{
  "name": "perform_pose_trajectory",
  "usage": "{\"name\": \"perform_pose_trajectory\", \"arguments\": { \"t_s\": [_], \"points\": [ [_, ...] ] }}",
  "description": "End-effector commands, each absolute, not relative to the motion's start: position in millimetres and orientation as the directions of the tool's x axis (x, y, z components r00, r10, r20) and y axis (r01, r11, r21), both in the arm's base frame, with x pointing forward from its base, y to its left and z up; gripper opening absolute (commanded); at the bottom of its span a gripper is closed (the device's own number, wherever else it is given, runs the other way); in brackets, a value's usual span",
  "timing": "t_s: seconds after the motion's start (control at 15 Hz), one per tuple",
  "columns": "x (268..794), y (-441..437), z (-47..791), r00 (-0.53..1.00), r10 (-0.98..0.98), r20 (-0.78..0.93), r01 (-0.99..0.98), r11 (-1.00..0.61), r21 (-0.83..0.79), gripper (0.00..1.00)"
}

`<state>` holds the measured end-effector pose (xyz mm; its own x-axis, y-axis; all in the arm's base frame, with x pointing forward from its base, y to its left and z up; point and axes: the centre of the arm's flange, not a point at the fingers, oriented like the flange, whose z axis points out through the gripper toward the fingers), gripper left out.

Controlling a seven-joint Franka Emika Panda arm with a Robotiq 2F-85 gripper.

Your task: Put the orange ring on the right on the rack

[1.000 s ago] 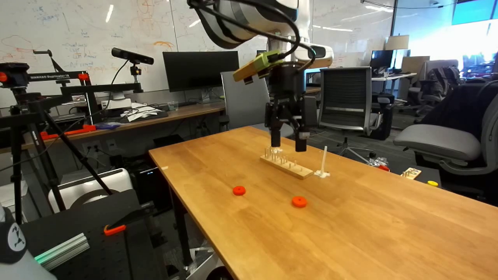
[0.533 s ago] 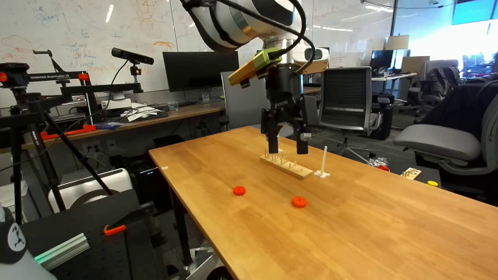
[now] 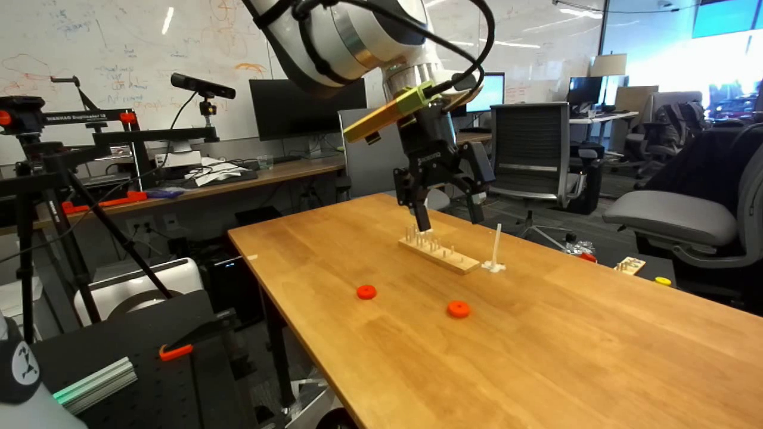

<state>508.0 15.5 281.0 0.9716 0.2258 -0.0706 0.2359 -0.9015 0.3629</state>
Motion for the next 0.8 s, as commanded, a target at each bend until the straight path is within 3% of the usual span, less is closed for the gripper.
{"name": "perform_pose_trajectory", "arguments": {
  "t_s": [0.0,0.27,0.33,0.73],
  "points": [
    [499.5,27.8,277.5,0.927,0.364,-0.087,0.374,-0.895,0.242,1.00],
    [502.5,40.4,267.0,0.847,0.501,-0.176,0.521,-0.848,0.091,1.00],
    [497.2,39.3,260.9,0.886,0.442,-0.140,0.460,-0.875,0.150,1.00],
    [499.9,49.5,252.1,0.839,0.507,-0.198,0.527,-0.847,0.069,1.00]
  ]
}}
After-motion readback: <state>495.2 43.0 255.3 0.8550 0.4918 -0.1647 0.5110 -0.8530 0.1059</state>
